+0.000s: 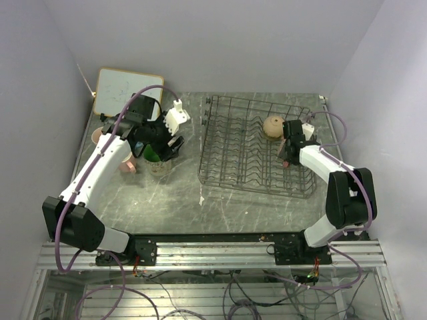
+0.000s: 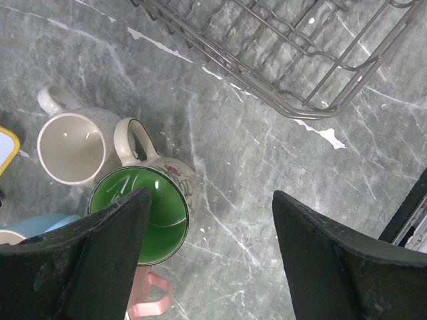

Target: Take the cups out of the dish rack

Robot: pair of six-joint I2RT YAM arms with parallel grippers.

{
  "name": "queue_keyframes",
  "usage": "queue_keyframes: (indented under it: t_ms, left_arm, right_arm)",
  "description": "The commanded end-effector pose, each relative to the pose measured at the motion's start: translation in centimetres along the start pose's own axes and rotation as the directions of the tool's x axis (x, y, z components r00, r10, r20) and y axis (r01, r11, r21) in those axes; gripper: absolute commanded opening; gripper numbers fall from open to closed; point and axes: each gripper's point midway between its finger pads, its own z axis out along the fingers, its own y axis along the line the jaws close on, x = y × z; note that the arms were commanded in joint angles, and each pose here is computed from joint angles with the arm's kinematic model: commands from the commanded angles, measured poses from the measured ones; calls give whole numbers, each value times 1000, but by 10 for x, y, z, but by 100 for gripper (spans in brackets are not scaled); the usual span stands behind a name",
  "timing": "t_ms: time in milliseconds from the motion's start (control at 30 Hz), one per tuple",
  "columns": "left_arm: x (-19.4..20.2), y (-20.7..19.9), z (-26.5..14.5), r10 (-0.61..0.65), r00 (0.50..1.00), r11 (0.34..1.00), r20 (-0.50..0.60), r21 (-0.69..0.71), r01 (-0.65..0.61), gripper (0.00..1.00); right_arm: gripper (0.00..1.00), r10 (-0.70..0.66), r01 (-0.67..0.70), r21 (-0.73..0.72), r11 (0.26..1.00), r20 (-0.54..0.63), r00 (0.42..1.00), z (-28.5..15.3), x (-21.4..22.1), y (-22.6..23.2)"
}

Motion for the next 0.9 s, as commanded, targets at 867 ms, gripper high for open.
queue_keyframes:
  t_ms: [867]
  left_arm:
    - [-16,-4,-9,234,958,972,163,-74,-225,96]
  right_arm:
    - [0,121,-71,-472,879,77,990,-153,-52,104]
